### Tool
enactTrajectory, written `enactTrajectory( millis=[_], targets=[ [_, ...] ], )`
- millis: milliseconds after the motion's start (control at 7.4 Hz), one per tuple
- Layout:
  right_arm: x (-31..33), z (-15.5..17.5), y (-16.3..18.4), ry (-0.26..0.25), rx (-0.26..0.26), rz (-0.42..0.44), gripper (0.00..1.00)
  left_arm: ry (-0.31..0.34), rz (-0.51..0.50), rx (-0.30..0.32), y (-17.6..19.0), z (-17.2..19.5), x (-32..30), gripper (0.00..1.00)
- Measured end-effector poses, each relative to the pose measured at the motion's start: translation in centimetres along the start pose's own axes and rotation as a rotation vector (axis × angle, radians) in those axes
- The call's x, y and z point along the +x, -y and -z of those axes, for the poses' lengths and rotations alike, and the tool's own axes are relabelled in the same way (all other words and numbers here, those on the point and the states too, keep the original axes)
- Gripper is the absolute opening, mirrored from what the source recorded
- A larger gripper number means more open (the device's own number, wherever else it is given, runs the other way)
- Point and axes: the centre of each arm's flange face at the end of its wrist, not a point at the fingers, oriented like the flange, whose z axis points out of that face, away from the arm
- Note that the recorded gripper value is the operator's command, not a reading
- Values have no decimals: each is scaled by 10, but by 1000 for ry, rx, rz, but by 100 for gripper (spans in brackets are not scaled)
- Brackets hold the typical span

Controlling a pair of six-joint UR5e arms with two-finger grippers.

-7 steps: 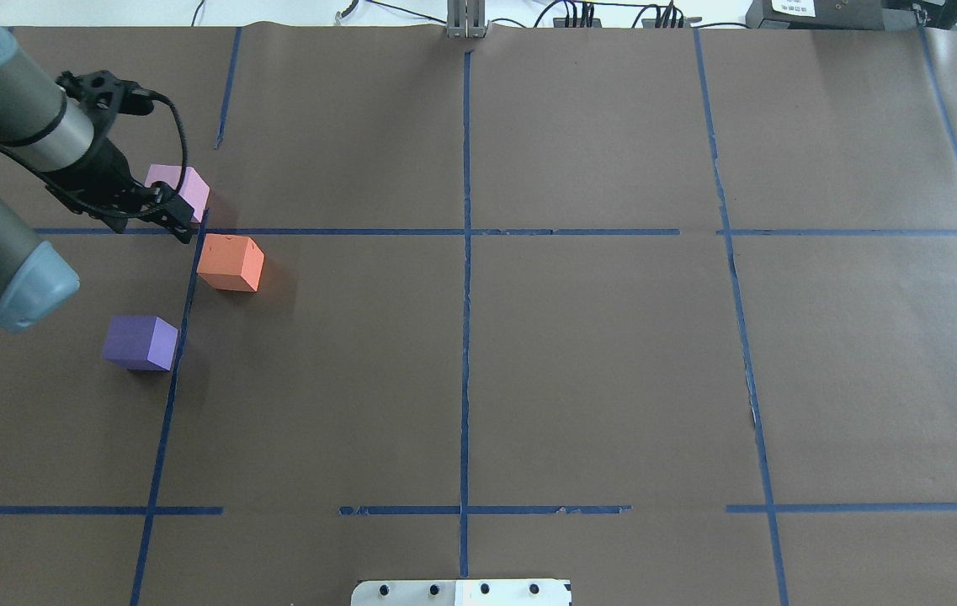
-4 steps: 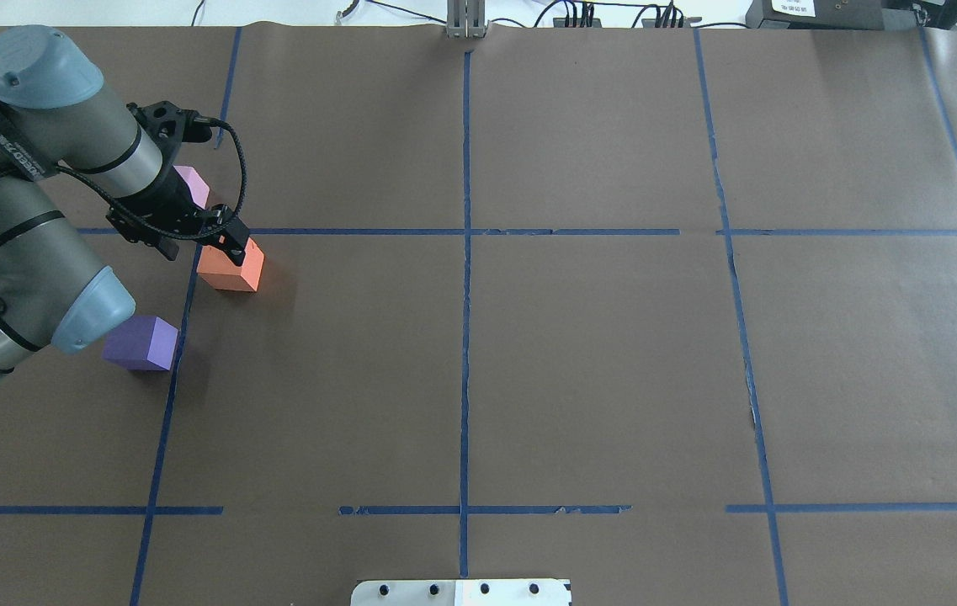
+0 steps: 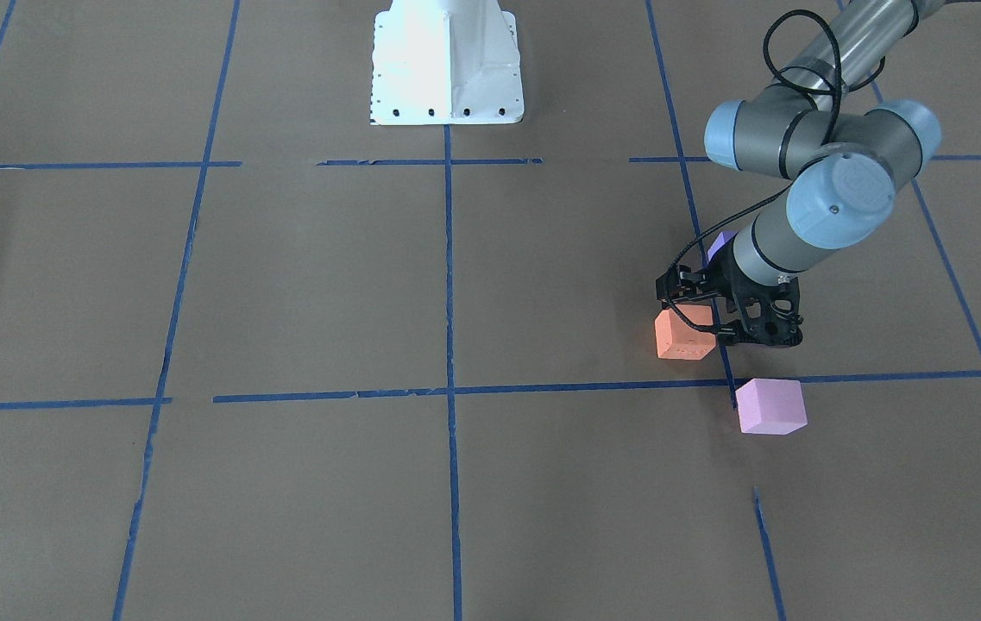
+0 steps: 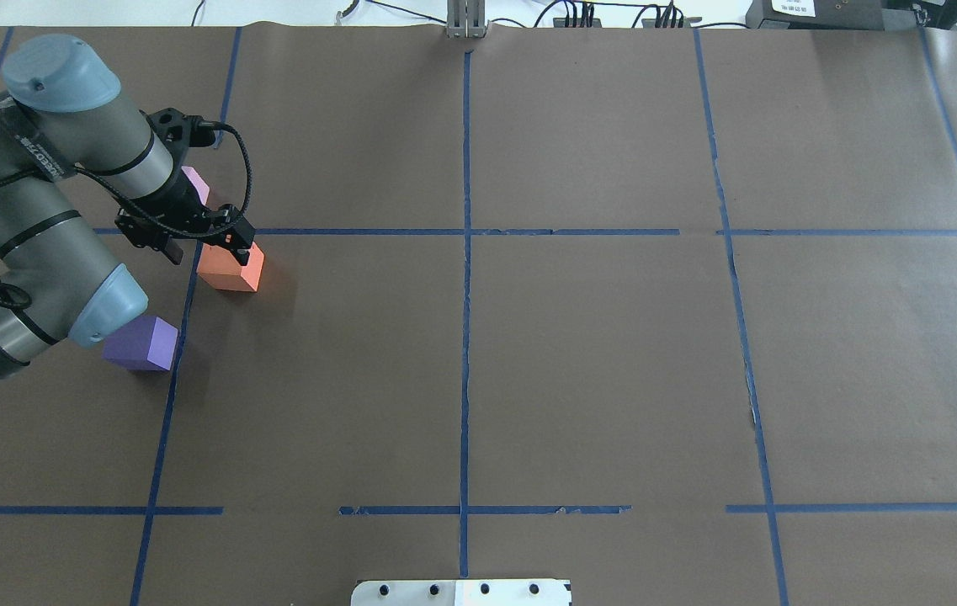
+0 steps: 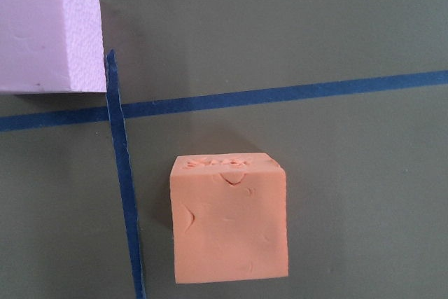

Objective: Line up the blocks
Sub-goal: 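Lower the left gripper and close it on the orange cube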

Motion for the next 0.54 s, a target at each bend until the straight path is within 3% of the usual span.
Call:
enactTrajectory(
  millis=[541],
  targets=[
    [0,0,0,0,0,0,100,-10,80,6,6,-7,-2,99]
  ],
)
